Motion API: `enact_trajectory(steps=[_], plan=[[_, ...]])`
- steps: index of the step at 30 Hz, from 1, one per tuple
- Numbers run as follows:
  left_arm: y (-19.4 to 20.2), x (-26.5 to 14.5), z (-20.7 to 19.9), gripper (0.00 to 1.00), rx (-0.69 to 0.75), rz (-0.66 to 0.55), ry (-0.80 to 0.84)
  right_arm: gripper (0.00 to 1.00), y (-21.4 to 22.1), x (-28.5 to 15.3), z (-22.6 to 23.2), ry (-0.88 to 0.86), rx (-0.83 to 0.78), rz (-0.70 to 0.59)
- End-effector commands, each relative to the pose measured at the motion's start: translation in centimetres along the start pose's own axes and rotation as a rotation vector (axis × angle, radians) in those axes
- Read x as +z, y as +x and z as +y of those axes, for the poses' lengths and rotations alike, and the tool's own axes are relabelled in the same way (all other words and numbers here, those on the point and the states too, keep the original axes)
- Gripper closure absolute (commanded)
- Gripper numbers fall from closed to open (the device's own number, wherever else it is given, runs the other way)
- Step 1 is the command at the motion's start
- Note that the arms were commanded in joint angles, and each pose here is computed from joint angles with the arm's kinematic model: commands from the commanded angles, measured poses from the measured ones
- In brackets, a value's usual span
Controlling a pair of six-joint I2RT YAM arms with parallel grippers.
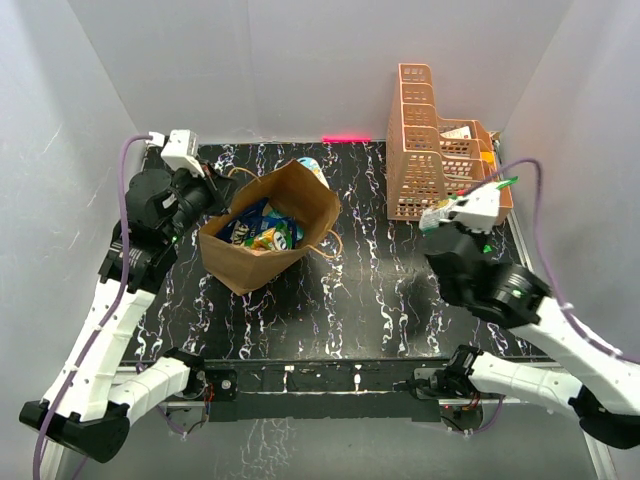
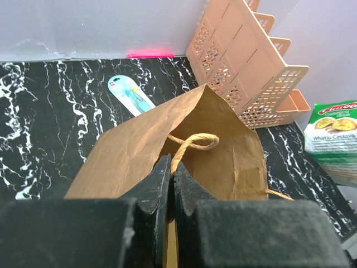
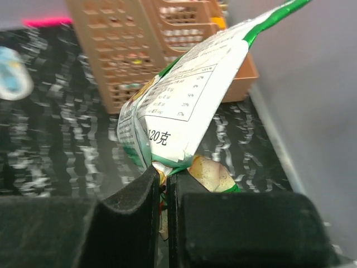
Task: Take the snacks out of the paper bag
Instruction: Place the snack at the center of the board.
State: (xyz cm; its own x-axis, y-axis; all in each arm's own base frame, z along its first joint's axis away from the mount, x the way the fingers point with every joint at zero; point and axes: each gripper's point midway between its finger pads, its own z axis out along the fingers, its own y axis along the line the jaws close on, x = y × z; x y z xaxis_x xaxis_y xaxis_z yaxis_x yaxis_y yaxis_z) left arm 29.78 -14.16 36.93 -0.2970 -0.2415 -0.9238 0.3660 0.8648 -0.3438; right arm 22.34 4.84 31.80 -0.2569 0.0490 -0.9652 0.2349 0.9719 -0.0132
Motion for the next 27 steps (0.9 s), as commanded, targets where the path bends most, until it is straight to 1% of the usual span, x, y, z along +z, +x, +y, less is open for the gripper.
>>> enact_trajectory(steps=[1, 4, 6, 7, 9, 12, 14, 16, 19, 20, 24, 25, 27], plan=[[-2.6, -0.7, -0.7, 1.00, 0.121, -0.120, -0.005, 0.92, 0.3, 1.8, -2.1, 0.266, -0.184, -0.086], [-2.0, -0.9, -0.2, 1.00, 0.165, -0.132, -0.044, 0.92, 2.6, 3.2, -2.1, 0.391, -0.419, -0.064], [-1.6, -1.0, 0.0, 1.00, 0.189, -0.138, -0.064, 0.93, 4.1, 4.3, -3.0, 0.484, -0.544, -0.029], [-1.3, -1.1, 0.1, 1.00, 0.198, -0.143, -0.068, 0.92, 4.6, 4.9, -3.2, 0.509, -0.585, -0.009], [-1.0, -1.2, 0.1, 1.00, 0.213, -0.152, -0.072, 0.92, 5.3, 5.8, -3.0, 0.503, -0.595, 0.027], [-0.5, -1.4, 0.0, 1.00, 0.227, -0.160, -0.079, 0.92, 6.3, 6.8, -3.9, 0.545, -0.728, 0.059], [-0.3, -1.6, -0.1, 1.00, 0.243, -0.169, -0.079, 0.92, 6.8, 7.1, -4.5, 0.542, -0.774, 0.074], [0.0, -1.8, 0.0, 1.00, 0.262, -0.176, -0.090, 0.92, 7.2, 7.8, -5.3, 0.516, -0.789, 0.080], [0.5, -2.1, 0.0, 1.00, 0.281, -0.184, -0.100, 0.92, 7.8, 8.1, -7.1, 0.507, -0.881, 0.098], [0.8, -2.2, 0.0, 1.00, 0.285, -0.186, -0.099, 0.92, 8.6, 8.2, -7.4, 0.480, -0.941, 0.114], [1.6, -2.4, -0.4, 1.00, 0.294, -0.186, -0.080, 0.92, 11.9, 7.3, -9.5, 0.386, -1.328, 0.219], [1.8, -2.5, -0.5, 1.00, 0.295, -0.188, -0.072, 0.92, 13.1, 7.3, -9.4, 0.310, -1.391, 0.253], [2.3, -2.5, -0.7, 1.00, 0.296, -0.185, -0.060, 0.92, 14.4, 7.5, -8.4, 0.173, -1.358, 0.296]])
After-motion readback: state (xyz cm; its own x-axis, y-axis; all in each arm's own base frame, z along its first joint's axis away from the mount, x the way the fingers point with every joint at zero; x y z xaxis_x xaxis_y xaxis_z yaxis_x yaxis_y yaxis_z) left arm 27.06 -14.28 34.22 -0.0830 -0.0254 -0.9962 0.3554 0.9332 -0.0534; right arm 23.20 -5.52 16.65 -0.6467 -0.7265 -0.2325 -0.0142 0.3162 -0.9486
